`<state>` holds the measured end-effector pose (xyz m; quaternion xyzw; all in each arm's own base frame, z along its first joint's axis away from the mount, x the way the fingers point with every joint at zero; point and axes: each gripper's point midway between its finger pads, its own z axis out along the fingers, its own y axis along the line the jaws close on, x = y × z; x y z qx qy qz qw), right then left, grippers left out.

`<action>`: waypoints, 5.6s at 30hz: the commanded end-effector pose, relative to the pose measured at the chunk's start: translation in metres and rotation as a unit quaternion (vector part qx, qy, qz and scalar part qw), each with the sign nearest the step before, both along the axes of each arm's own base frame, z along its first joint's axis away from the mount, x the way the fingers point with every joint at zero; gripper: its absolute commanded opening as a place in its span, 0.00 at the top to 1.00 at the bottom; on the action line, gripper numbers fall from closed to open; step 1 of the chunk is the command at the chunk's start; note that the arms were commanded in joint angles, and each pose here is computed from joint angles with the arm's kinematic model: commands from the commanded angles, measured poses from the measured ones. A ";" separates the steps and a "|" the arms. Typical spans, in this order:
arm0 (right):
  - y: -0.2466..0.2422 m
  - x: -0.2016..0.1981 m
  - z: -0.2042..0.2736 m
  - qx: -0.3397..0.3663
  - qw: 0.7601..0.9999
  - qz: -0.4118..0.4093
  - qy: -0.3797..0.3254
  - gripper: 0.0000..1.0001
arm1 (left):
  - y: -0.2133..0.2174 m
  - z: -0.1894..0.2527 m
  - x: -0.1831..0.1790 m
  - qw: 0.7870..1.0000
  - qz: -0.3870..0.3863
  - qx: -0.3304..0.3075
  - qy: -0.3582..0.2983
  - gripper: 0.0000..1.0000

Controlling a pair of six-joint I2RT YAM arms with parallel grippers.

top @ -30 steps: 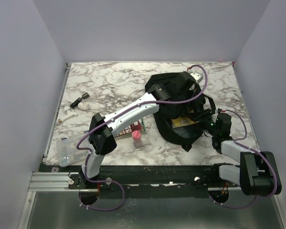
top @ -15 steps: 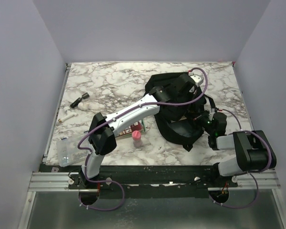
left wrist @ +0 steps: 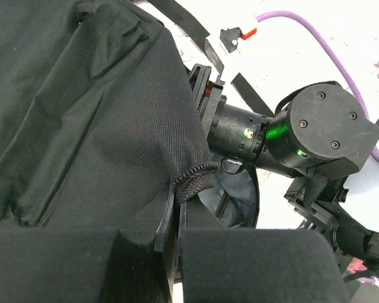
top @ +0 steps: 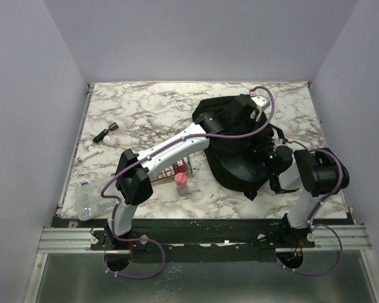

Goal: Pack the student bag
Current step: Place the book in the student bag, then pick up the book from the center of the board.

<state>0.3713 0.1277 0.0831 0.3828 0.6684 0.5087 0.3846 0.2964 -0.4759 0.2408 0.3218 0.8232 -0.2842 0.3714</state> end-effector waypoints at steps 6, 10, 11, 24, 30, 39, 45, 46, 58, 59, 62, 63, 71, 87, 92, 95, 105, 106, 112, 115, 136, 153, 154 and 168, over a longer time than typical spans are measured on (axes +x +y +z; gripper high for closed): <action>-0.005 -0.014 -0.018 -0.059 0.997 0.003 0.041 0.36 | 0.011 0.032 -0.001 0.999 -0.009 -0.033 -0.028 1.00; -0.009 -0.024 -0.023 -0.083 0.994 0.005 0.072 0.35 | 0.012 0.032 -0.003 0.999 -0.011 -0.033 -0.027 1.00; -0.010 -0.025 -0.025 -0.083 0.994 0.003 0.076 0.37 | 0.012 0.032 -0.003 0.999 -0.012 -0.034 -0.027 1.00; 0.035 -0.026 -0.002 -0.032 0.989 0.142 -0.037 1.00 | 0.022 0.048 0.000 0.996 -0.034 -0.017 -0.084 1.00; 0.048 -0.047 -0.014 -0.028 0.977 0.209 -0.017 1.00 | 0.021 0.044 -0.002 0.992 -0.069 -0.003 -0.103 1.00; 0.021 0.009 -0.022 -0.083 0.990 0.108 0.038 0.42 | 0.019 0.032 -0.009 0.995 -0.067 -0.006 -0.073 1.00; 0.005 -0.015 -0.021 -0.084 0.993 0.055 0.068 0.34 | 0.014 0.028 -0.011 0.996 -0.068 -0.018 -0.057 1.00; 0.003 -0.018 -0.020 -0.083 0.993 0.048 0.069 0.34 | 0.014 0.028 -0.011 0.996 -0.067 -0.019 -0.056 1.00; -0.010 0.011 -0.017 -0.125 0.984 -0.009 0.131 0.22 | 0.018 0.028 -0.017 0.996 -0.066 -0.027 -0.048 1.00; -0.008 0.005 -0.018 -0.129 0.982 0.002 0.139 0.21 | 0.020 0.028 -0.017 0.996 -0.064 -0.025 -0.051 1.00; -0.012 -0.013 -0.026 -0.169 0.973 0.023 0.155 0.16 | 0.023 0.024 -0.015 0.996 -0.061 -0.015 -0.058 1.00; -0.017 -0.020 -0.031 -0.189 0.967 0.023 0.168 0.13 | 0.024 0.024 -0.015 0.996 -0.062 -0.013 -0.060 1.00; -0.042 -0.046 -0.010 -0.302 0.943 0.027 0.138 0.11 | 0.022 0.027 -0.015 0.996 -0.063 -0.016 -0.059 1.00; -0.102 -0.073 0.121 -0.474 0.876 -0.041 0.082 0.16 | 0.021 0.026 -0.038 0.995 -0.085 -0.046 0.004 0.63; -0.099 -0.064 0.174 -0.490 0.871 -0.044 0.022 0.18 | 0.047 0.048 -0.049 0.995 -0.077 -0.060 0.015 0.41; -0.072 -0.051 0.181 -0.469 0.883 0.010 -0.014 0.21 | 0.080 0.065 -0.055 0.995 -0.060 -0.078 0.024 0.34; 0.072 -0.049 0.189 -0.414 0.884 0.186 -0.110 0.21 | 0.263 0.016 -0.041 0.982 0.153 -0.083 0.072 0.02; 0.096 -0.055 0.183 -0.400 0.883 0.214 -0.117 0.21 | 0.279 0.008 -0.040 0.976 0.182 -0.086 0.081 0.01; 0.208 -0.084 0.135 -0.373 0.852 0.343 -0.129 0.21 | 0.363 -0.064 -0.034 0.901 0.377 -0.108 0.186 0.02; 0.239 -0.089 0.110 -0.331 0.848 0.396 -0.122 0.21 | 0.395 -0.090 -0.027 0.855 0.463 -0.107 0.208 0.02; 0.263 -0.076 -0.012 -0.335 0.837 0.432 -0.028 0.22 | 0.404 -0.199 0.001 0.765 0.557 -0.099 0.308 0.02; 0.260 -0.084 -0.041 -0.332 0.830 0.447 0.002 0.22 | 0.377 -0.168 0.005 0.795 0.500 -0.159 0.306 0.34; 0.260 -0.085 -0.043 -0.332 0.830 0.448 0.003 0.22 | 0.377 -0.164 0.005 0.796 0.499 -0.162 0.301 0.37; 0.260 -0.092 -0.032 -0.314 0.834 0.453 -0.007 0.22 | 0.369 -0.108 0.002 0.823 0.462 -0.224 0.242 0.71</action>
